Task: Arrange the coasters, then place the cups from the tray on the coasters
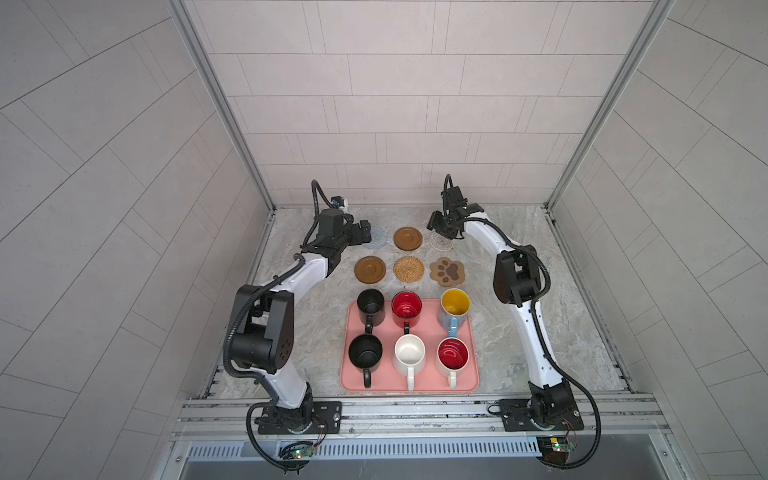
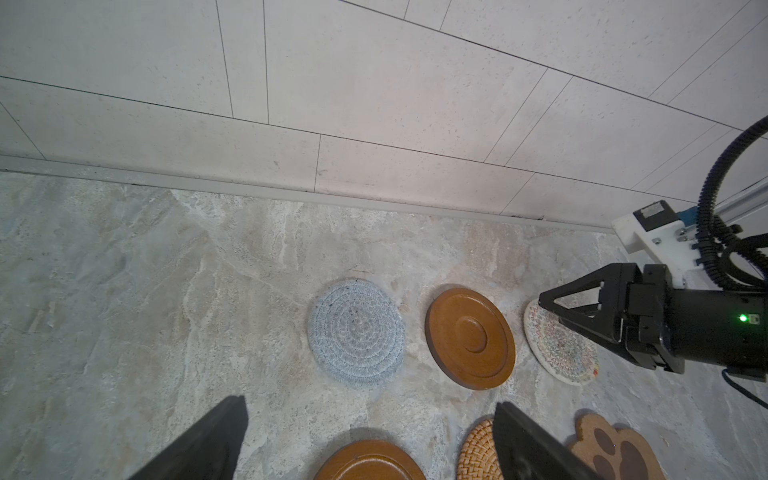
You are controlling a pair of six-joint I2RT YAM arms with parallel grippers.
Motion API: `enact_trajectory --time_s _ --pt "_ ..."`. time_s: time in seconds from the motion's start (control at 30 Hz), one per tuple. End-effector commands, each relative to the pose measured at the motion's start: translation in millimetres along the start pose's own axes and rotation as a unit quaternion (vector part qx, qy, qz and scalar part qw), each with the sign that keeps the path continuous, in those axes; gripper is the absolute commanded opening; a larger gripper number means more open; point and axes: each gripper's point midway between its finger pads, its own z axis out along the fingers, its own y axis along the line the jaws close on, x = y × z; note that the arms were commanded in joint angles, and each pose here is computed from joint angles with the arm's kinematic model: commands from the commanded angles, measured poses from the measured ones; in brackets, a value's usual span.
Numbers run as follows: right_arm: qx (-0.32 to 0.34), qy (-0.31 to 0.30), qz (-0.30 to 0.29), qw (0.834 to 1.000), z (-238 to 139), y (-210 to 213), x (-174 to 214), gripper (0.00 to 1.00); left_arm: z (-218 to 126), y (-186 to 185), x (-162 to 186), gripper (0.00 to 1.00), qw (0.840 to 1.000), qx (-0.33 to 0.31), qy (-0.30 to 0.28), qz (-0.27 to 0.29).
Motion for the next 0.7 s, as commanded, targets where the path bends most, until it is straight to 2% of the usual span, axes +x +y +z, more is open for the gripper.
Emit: enact_trajectory --time_s 0.0,0.2,0.37,0.67 --pt "-0.018 -0.025 -0.009 0.999 -36 19 -19 0.61 -14 -7 -26 1.00 0.999 0.013 -0.034 0.007" --pt "-0.019 -0.036 -0.034 0.999 -69 30 -25 0.62 -25 -3 -35 1.00 0.999 -0.005 -0.046 -0.008" --pt "-0.008 -0.045 -0.053 0.998 -104 34 -29 0.62 -30 -1 -37 1.00 0.999 -0.019 -0.021 -0.035" --pt "0.020 -0.055 -0.121 0.991 -187 44 -16 0.62 -55 -1 -42 1.00 0.998 -0.027 -0.026 -0.051"
